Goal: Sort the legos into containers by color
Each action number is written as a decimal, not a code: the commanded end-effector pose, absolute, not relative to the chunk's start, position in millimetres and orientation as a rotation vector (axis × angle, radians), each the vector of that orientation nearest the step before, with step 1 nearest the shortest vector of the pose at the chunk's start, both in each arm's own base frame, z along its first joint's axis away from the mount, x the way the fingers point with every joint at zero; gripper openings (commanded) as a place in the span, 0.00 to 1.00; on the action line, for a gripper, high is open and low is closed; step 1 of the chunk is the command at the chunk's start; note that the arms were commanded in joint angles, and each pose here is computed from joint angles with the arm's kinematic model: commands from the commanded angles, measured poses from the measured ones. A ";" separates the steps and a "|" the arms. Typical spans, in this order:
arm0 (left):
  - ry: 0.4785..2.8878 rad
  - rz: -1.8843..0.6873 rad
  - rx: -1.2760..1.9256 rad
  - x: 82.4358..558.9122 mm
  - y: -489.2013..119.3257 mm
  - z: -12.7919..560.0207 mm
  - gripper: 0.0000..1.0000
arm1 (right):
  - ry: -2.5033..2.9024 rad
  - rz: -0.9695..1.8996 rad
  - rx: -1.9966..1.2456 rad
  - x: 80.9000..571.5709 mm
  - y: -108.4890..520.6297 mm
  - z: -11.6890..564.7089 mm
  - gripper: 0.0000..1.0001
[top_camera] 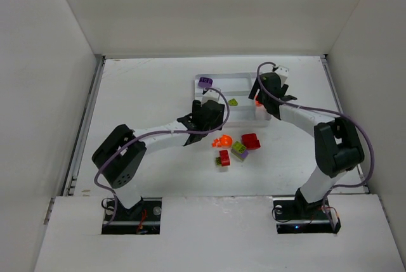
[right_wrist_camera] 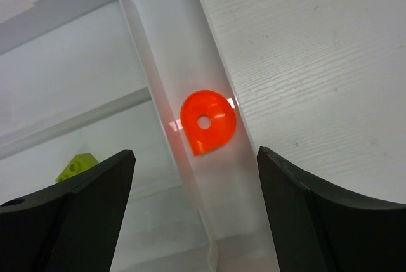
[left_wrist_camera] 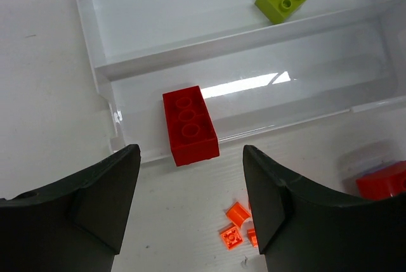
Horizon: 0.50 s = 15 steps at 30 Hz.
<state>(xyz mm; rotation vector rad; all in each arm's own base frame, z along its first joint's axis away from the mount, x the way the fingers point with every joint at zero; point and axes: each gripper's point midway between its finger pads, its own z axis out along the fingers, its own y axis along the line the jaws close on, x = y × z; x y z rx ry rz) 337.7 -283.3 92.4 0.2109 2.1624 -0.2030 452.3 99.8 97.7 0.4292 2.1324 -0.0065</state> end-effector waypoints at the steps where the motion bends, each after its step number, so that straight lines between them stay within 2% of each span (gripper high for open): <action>1: 2.108 -0.151 0.257 346.7 -292.7 112.4 0.63 | 1.979 0.077 0.476 450.9 98.0 151.1 0.84; 4: 2.122 -0.106 0.278 348.7 -294.6 107.0 0.58 | 1.960 0.131 0.471 437.4 103.9 157.0 0.84; 8: 2.142 -0.035 0.289 352.6 -290.6 96.0 0.45 | 1.942 0.184 0.467 420.9 108.6 162.2 0.83; 15: 2.160 0.031 0.264 351.4 -283.0 87.3 0.44 | 1.936 0.212 0.441 403.8 114.6 166.5 0.83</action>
